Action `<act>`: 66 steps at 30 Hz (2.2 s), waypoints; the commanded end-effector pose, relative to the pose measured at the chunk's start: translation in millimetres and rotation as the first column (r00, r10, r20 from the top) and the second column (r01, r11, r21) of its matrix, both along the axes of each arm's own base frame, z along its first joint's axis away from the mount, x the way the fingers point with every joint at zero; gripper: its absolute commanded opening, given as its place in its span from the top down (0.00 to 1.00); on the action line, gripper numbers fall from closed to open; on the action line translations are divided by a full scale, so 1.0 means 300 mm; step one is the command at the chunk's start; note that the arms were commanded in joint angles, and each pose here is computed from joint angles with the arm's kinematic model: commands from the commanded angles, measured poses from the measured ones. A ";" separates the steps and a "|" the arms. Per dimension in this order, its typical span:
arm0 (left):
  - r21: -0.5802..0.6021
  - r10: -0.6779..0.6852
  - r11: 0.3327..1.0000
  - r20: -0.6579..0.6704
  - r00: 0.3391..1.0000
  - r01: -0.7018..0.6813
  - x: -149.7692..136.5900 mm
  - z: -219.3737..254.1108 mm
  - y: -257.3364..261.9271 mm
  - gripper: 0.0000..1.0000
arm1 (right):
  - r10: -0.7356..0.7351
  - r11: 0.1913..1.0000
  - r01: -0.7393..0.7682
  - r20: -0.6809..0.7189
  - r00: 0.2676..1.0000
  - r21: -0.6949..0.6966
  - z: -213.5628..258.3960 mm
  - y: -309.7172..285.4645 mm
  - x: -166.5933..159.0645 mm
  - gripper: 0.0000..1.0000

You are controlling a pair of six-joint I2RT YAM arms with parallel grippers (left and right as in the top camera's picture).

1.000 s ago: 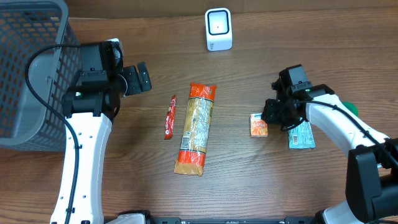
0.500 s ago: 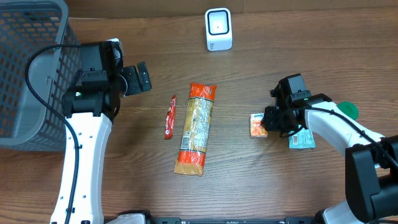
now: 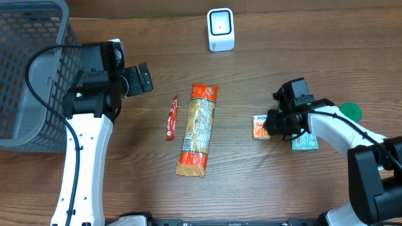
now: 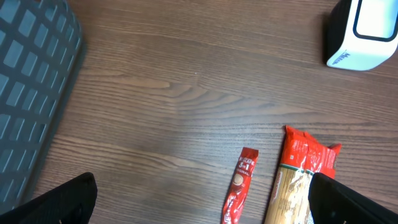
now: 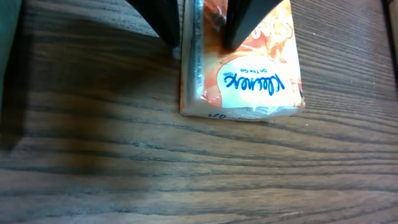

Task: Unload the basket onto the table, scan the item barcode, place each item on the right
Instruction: 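Carry the Kleenex pack up to the barcode scanner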

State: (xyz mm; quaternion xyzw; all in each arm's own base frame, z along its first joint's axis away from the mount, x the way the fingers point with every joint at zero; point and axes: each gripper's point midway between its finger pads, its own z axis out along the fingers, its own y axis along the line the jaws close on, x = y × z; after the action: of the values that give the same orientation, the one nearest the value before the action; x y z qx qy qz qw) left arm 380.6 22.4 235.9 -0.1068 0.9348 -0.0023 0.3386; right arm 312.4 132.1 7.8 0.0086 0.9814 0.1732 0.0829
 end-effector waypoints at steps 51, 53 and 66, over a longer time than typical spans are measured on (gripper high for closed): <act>0.018 -0.002 1.000 -0.001 1.000 0.002 0.005 0.001 0.007 0.00 | 0.086 0.988 -0.007 0.507 0.858 -0.156 1.061 0.120 0.474 0.96; 0.018 -0.002 1.000 -0.001 1.000 0.002 0.005 0.001 0.007 0.00 | 0.144 0.979 -0.046 0.514 0.845 -0.199 1.006 0.159 0.531 0.96; 0.018 -0.002 1.000 -0.001 1.000 0.002 0.005 0.001 0.007 0.00 | 0.408 0.784 0.036 0.557 0.724 -0.620 0.671 0.293 0.874 0.96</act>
State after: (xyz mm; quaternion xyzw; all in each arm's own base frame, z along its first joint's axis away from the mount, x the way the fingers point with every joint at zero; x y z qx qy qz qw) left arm 380.5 22.4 235.9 -0.1068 0.9349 -0.0023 0.3384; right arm 560.2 229.2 207.5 -0.1640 0.9095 -0.0329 0.3806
